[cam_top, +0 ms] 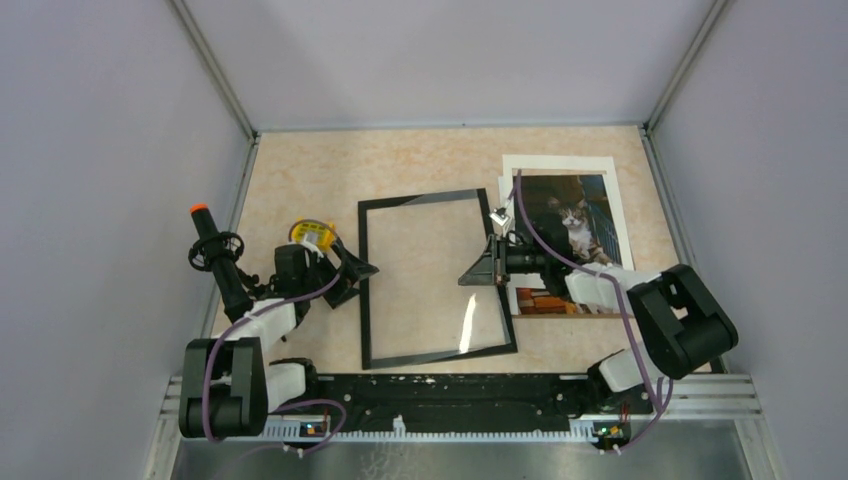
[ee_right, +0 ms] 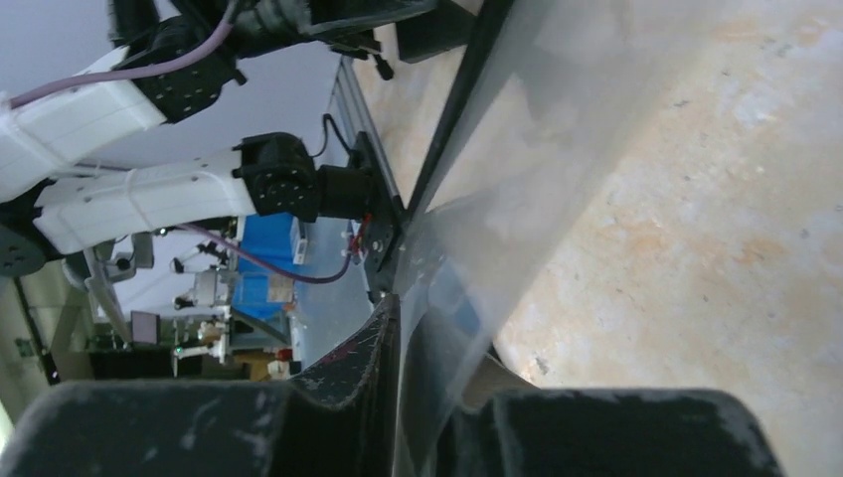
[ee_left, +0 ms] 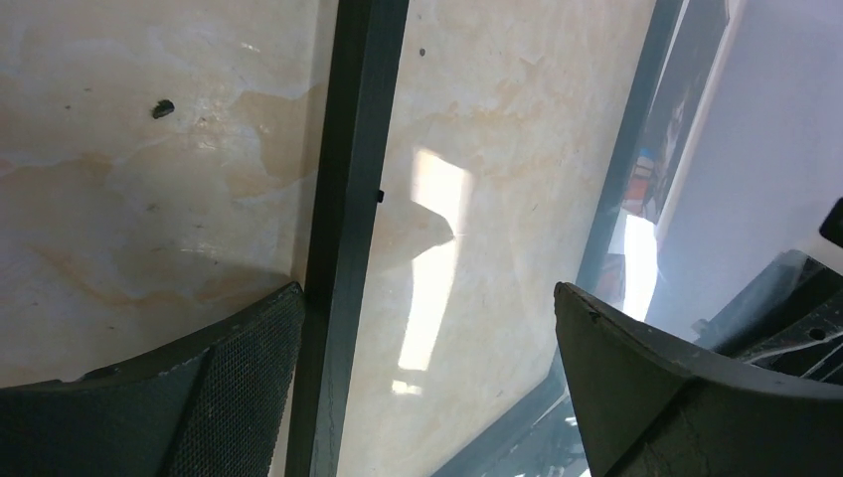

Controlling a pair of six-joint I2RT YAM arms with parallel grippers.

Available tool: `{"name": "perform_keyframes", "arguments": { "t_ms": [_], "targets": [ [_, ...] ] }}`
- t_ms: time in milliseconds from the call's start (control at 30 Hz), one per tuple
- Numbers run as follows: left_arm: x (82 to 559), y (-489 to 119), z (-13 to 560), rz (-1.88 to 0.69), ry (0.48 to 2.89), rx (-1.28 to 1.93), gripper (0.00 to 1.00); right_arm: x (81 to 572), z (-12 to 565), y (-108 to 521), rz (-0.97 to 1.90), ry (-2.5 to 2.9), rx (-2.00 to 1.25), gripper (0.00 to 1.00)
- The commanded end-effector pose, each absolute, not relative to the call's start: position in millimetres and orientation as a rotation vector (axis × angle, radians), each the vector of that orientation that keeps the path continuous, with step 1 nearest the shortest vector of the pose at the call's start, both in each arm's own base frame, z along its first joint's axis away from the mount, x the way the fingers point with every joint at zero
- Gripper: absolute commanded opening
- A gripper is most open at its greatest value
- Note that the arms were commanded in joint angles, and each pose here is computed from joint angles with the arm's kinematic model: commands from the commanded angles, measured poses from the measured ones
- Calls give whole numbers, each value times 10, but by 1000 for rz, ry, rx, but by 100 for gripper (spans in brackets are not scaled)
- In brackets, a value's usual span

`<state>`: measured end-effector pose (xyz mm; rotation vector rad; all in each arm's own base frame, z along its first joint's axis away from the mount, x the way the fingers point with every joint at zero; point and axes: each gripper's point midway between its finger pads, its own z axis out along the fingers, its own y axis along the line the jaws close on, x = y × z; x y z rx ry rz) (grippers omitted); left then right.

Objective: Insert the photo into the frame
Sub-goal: Place the photo frame item in the photo frame.

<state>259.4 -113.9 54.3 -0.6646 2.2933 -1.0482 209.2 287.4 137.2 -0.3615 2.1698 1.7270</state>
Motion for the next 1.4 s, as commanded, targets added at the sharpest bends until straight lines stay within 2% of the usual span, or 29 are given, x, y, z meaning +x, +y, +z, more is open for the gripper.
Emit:
{"name": "perform_keyframes", "arguments": {
  "t_ms": [0,167,267,433,633,733,967,1000,1100,1300,1367],
  "targets": [
    [2561,-1125,518,-1030,2314,-637,98,2269,1188,2804,1570,2253,-300,19],
    [2577,-1134,501,-1030,2345,-611,98,2435,1058,2708,1497,2282,-171,48],
    [2581,-1130,478,-1019,2366,-599,98,2583,942,2619,1429,2308,-101,60],
    [2601,-1122,426,-1007,2395,-584,98,2801,805,2559,1390,2330,-48,68],
    [2630,-1123,453,-1004,2398,-567,99,2881,652,2417,1371,2369,25,70],
    [2612,-1116,503,-980,2406,-539,98,2960,718,2454,1389,2330,3,62],
    [2521,-1118,715,-815,2451,-431,98,3135,762,2370,1338,2247,42,4],
    [2499,-1110,741,-786,2455,-424,98,3123,774,2382,1356,2230,28,0],
    [2475,-1141,873,-767,2430,-407,98,3083,887,2429,1424,2129,-32,0],
    [2393,-1517,938,-1038,2416,-424,98,2958,1120,2468,1502,1984,-139,0],
    [2396,-1561,901,-1052,2422,-428,98,2911,1218,2475,1533,1931,-156,0]
  ]
}}
